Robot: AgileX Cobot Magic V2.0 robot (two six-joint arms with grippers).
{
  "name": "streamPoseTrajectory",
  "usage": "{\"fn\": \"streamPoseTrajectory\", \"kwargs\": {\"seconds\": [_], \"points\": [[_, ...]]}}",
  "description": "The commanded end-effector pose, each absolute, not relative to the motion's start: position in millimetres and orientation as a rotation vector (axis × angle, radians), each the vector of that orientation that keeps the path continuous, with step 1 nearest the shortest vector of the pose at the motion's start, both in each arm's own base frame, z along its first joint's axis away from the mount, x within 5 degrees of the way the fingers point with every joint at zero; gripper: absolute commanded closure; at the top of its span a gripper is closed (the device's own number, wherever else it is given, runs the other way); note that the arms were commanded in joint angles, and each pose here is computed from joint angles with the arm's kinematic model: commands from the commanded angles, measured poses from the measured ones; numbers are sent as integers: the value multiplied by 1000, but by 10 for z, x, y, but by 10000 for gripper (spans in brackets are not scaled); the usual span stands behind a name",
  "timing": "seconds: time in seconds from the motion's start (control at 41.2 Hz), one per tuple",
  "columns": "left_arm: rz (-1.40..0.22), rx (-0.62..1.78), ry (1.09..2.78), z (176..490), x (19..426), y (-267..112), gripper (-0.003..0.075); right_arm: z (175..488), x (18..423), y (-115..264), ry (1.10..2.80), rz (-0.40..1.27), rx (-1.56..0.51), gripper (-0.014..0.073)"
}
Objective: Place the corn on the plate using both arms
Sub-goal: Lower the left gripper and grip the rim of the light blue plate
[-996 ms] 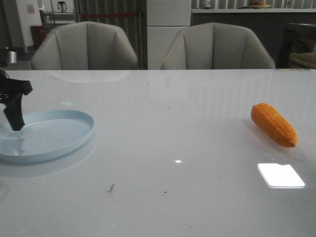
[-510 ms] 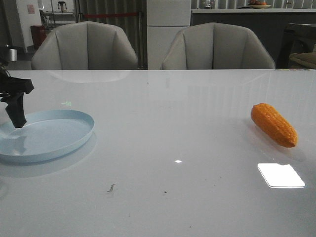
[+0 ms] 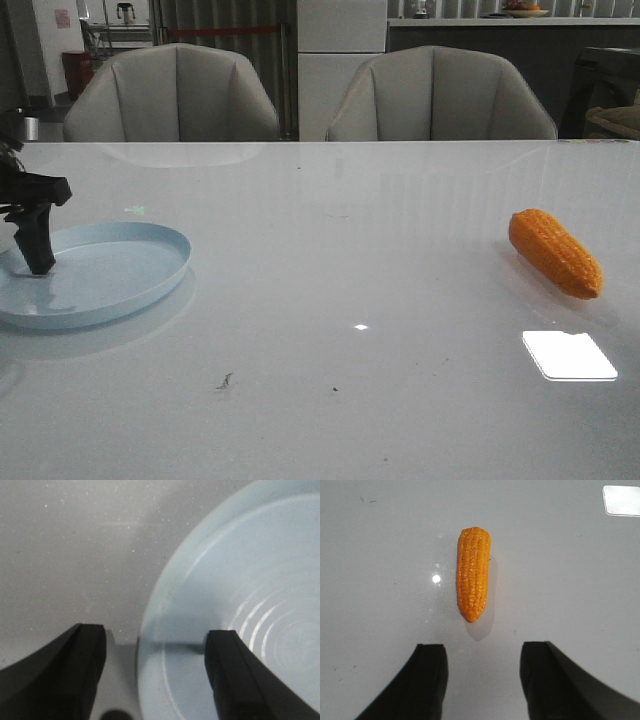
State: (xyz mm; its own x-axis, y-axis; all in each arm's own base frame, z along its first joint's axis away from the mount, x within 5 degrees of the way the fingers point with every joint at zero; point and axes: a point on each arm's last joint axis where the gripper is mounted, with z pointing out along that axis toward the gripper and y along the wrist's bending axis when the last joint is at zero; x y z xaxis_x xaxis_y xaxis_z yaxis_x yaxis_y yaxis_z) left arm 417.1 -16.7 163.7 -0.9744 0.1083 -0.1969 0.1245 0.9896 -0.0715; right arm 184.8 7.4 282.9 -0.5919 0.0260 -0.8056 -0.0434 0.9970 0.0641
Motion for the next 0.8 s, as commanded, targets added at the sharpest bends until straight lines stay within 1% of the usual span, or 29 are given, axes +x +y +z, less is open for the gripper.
{"fn": "streamPoseTrajectory", "kwargs": {"seconds": [0.0,0.17,0.364,0.413,0.51,0.534,0.583,0.777], "points": [[-127,146,2847,1944,4206,-167,296,3005,1891,66,2100,85,-9,148],[-127,146,2847,1944,4206,-167,401,3004,1891,66,2101,85,-9,148],[-128,147,2853,1943,4201,-168,494,3004,1891,66,2101,85,-9,148],[-128,148,2857,1942,4198,-168,529,3004,1891,66,2101,85,-9,148],[-130,149,2866,1940,4190,-168,626,3003,1890,66,2103,85,-9,148],[-130,149,2866,1940,4190,-168,635,3003,1890,66,2103,85,-9,148],[-130,149,2866,1940,4189,-168,624,3002,1890,66,2104,86,-9,148],[-129,153,2878,1937,4179,-167,624,2999,1888,67,2108,86,-10,148]]}}
